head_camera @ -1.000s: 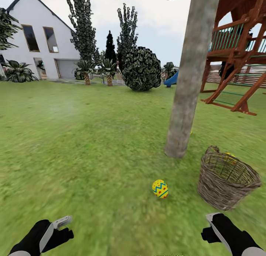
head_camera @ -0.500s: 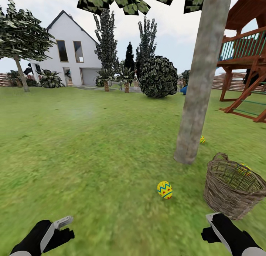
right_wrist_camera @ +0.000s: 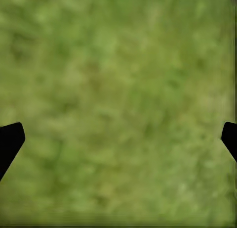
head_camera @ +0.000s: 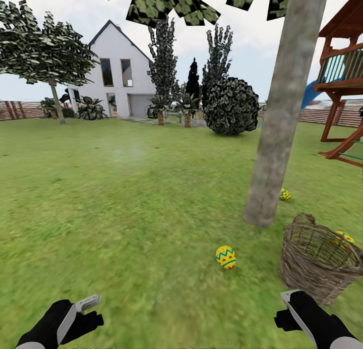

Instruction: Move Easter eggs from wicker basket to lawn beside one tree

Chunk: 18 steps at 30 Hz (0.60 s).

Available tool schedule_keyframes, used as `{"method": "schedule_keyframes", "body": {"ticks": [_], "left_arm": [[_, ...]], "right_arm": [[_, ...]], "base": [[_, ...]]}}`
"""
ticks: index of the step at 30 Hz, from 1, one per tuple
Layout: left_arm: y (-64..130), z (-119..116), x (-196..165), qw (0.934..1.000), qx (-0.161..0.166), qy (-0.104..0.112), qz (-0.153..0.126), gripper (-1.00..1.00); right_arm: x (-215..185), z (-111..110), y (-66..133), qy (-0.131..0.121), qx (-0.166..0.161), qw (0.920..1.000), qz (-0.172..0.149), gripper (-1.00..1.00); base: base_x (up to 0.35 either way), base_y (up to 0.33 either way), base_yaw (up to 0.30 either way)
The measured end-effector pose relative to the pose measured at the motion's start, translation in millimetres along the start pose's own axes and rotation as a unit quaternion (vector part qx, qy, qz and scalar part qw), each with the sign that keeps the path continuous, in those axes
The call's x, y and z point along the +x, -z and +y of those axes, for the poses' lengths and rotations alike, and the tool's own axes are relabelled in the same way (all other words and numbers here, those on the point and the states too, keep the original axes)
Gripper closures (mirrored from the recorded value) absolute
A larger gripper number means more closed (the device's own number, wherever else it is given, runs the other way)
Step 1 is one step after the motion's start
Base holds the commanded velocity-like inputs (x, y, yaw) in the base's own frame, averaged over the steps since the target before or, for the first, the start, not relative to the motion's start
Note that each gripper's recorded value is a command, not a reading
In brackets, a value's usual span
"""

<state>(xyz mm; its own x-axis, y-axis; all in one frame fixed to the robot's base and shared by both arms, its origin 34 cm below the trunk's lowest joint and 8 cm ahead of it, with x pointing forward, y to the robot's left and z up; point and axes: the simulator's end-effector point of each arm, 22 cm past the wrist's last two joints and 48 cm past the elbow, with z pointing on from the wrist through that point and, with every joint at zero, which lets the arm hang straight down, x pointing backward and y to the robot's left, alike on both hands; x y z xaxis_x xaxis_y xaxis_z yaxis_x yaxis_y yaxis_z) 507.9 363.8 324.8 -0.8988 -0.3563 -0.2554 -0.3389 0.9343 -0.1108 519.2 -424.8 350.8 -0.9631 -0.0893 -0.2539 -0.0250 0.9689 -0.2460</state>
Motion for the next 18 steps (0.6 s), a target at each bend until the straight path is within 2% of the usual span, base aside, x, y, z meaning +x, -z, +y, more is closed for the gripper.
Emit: {"method": "schedule_keyframes", "body": {"ticks": [18], "left_arm": [[35.4,-8.4,-17.9,1.0,0.002,0.001,0.001,-1.0]], "right_arm": [[-19.7,-9.5,34.8,-0.002,-0.002,1.0,0.0,-1.0]], "base": [[-0.006,-0.007,-0.023]]}}
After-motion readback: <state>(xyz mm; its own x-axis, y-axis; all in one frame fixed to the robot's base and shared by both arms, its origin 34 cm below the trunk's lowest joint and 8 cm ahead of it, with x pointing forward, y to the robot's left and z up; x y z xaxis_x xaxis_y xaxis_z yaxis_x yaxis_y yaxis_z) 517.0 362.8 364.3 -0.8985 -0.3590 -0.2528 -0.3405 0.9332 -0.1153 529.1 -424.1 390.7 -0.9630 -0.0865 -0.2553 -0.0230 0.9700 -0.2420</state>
